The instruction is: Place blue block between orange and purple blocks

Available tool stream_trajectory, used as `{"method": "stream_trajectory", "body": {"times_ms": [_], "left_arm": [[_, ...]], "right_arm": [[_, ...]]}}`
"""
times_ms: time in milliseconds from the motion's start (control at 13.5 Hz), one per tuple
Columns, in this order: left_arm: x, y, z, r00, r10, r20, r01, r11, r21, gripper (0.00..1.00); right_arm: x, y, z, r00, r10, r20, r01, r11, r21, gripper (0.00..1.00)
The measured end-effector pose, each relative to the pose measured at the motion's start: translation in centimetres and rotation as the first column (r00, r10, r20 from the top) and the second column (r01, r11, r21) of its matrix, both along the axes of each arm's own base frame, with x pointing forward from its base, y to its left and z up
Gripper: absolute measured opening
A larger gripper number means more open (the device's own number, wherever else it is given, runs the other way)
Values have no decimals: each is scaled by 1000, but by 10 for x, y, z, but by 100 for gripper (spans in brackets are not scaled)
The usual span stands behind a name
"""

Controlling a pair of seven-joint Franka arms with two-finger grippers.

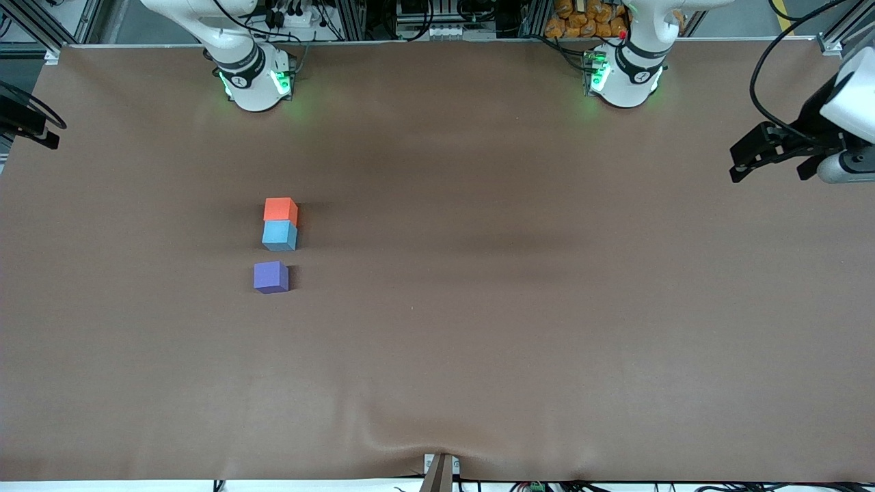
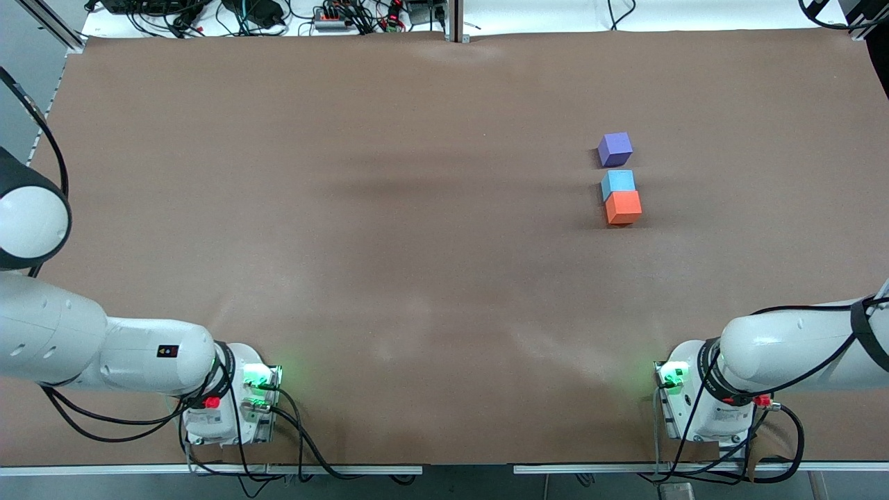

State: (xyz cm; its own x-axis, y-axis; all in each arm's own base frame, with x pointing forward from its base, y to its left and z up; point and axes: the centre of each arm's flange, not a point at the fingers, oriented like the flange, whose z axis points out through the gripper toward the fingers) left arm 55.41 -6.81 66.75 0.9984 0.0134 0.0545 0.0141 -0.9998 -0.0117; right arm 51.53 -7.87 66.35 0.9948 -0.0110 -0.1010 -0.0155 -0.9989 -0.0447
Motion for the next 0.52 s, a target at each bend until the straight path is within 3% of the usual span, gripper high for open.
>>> {"method": "stream_trajectory", "body": {"times_ms": [520], "left_arm": [[-5,45,-3,998,-34,-60,34,999,8,100]], "right_arm": [[4,10,-3,1000,14,-5,-14,1000,-1,100]]}}
